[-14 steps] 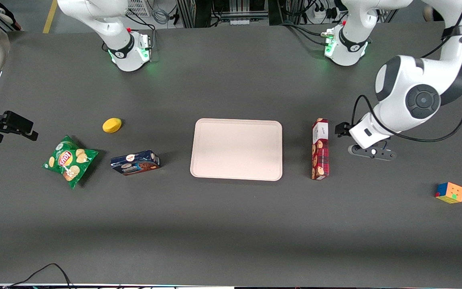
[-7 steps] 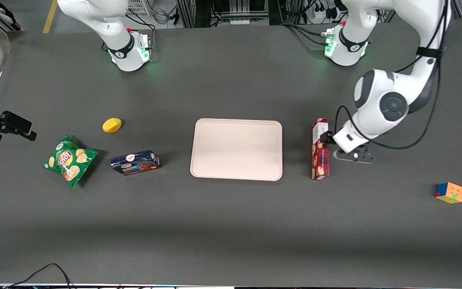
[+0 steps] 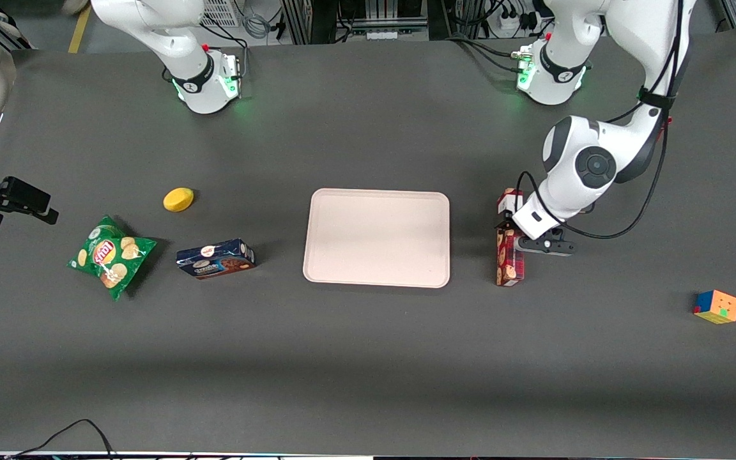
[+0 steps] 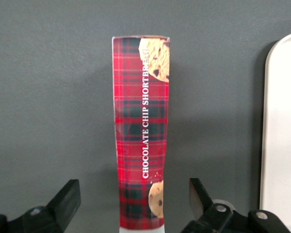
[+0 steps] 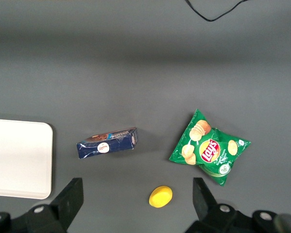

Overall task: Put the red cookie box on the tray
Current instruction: 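Close the left gripper on the cookie box and lift it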

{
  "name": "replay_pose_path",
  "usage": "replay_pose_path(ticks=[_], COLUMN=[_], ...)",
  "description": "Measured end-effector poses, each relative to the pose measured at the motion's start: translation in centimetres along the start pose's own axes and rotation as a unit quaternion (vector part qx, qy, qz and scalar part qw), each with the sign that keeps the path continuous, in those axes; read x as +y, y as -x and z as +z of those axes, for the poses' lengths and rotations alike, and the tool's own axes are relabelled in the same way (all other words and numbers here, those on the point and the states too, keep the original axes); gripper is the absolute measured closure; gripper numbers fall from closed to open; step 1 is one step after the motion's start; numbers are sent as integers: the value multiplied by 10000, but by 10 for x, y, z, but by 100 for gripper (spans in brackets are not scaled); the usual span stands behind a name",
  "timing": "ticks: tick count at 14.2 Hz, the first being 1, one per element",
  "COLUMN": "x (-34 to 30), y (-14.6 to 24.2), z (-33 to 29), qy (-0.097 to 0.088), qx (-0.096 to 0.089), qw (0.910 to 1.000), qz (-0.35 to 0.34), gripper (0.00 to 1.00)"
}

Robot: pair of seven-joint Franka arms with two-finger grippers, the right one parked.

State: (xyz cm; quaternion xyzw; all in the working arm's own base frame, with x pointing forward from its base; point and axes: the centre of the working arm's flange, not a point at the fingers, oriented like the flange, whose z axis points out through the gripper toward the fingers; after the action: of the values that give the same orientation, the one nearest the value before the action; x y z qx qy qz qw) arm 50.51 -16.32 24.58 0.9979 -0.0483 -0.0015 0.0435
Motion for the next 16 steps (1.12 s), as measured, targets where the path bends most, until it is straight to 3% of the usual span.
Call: replay_pose_path(ticks=[4,6,8,10,11,13,15,16], x=[9,9,9,8,8,7,7,7], y=[3,4,4,4,4,4,4,3], z=[19,21,22,23,23,23,23,22], qy=[19,19,18,17,16,14,14,17], qx=[9,-5,-13,-21,-25,-27,-24,-10], qw=[10000,10000,10000,10000,10000,10000,10000,10000], qz=[-43,-53,-61,-67,-71,-78,-80,-83], gripper=[1,7,31,38,47,70,73,79])
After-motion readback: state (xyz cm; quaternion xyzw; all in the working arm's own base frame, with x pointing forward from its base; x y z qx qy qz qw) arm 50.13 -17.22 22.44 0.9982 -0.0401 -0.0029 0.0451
